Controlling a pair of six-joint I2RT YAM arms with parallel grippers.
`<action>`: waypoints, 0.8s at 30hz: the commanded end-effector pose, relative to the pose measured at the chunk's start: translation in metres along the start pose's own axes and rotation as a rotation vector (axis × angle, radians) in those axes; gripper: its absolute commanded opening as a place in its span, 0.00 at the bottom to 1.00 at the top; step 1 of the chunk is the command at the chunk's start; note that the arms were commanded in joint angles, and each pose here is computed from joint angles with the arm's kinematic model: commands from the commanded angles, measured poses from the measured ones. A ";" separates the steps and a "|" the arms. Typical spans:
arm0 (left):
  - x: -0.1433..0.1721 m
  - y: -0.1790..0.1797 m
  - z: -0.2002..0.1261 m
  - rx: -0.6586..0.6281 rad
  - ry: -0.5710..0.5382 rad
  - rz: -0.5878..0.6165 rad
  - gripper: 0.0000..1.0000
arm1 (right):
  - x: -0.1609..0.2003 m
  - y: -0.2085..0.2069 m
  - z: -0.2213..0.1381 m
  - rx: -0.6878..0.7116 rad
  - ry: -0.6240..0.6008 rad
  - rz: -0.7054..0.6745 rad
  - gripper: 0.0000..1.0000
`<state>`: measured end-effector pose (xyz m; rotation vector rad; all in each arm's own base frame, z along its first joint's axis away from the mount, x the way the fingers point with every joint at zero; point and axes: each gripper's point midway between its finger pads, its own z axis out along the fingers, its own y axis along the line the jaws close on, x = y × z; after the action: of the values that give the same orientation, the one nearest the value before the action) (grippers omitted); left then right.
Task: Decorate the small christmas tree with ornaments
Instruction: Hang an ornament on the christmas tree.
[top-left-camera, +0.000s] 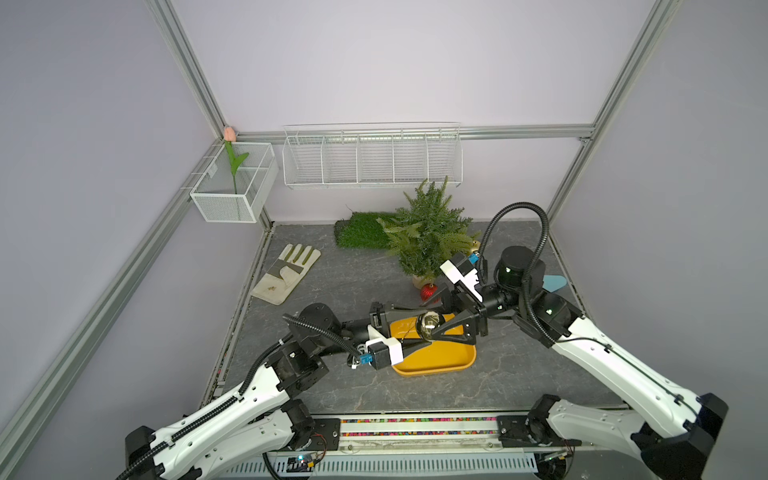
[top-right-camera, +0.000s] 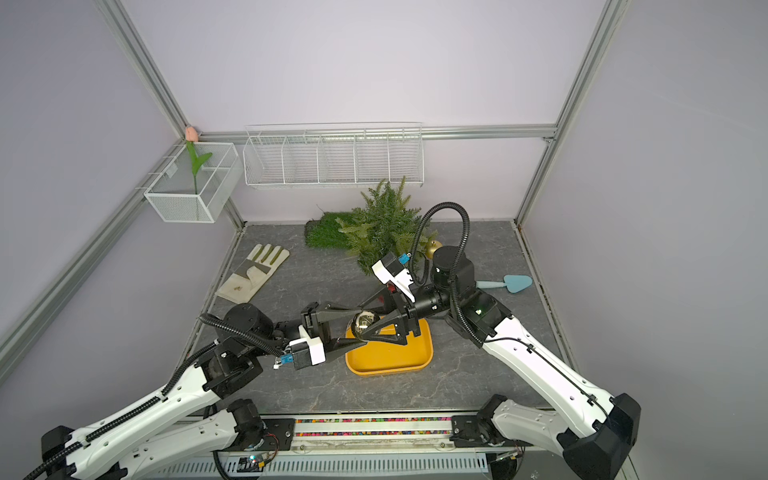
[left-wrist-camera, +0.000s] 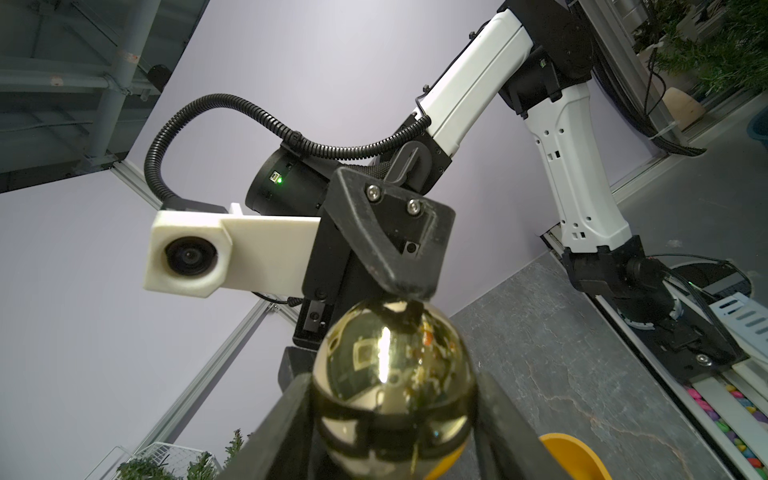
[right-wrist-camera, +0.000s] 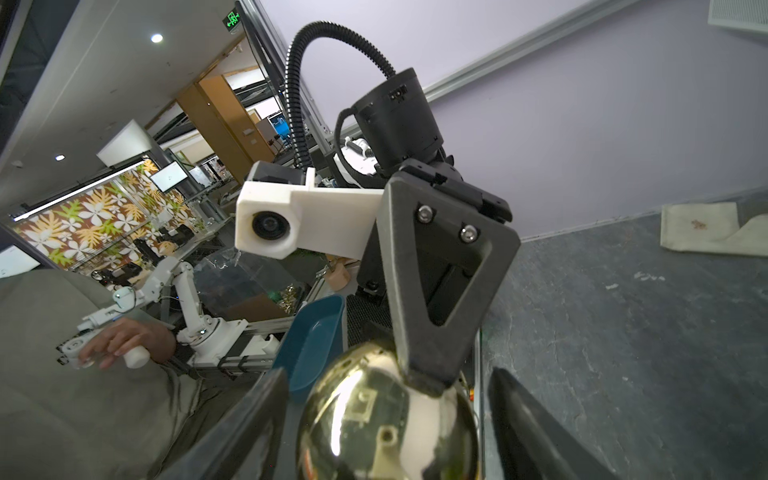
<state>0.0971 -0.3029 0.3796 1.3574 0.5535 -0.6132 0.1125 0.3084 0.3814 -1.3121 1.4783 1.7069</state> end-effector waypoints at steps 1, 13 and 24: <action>0.002 0.003 -0.001 -0.017 0.025 0.022 0.55 | 0.005 -0.003 -0.005 0.080 0.009 0.000 0.89; 0.051 0.012 -0.011 -0.092 0.299 -0.029 0.55 | 0.010 -0.057 -0.044 0.623 -0.007 0.041 0.91; 0.092 0.016 -0.017 -0.126 0.514 -0.076 0.54 | 0.028 -0.091 -0.038 0.865 0.066 0.150 0.95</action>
<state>0.1677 -0.2956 0.3191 1.3853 1.0146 -0.3305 0.1801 0.2934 0.3281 -0.8697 1.9851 0.9623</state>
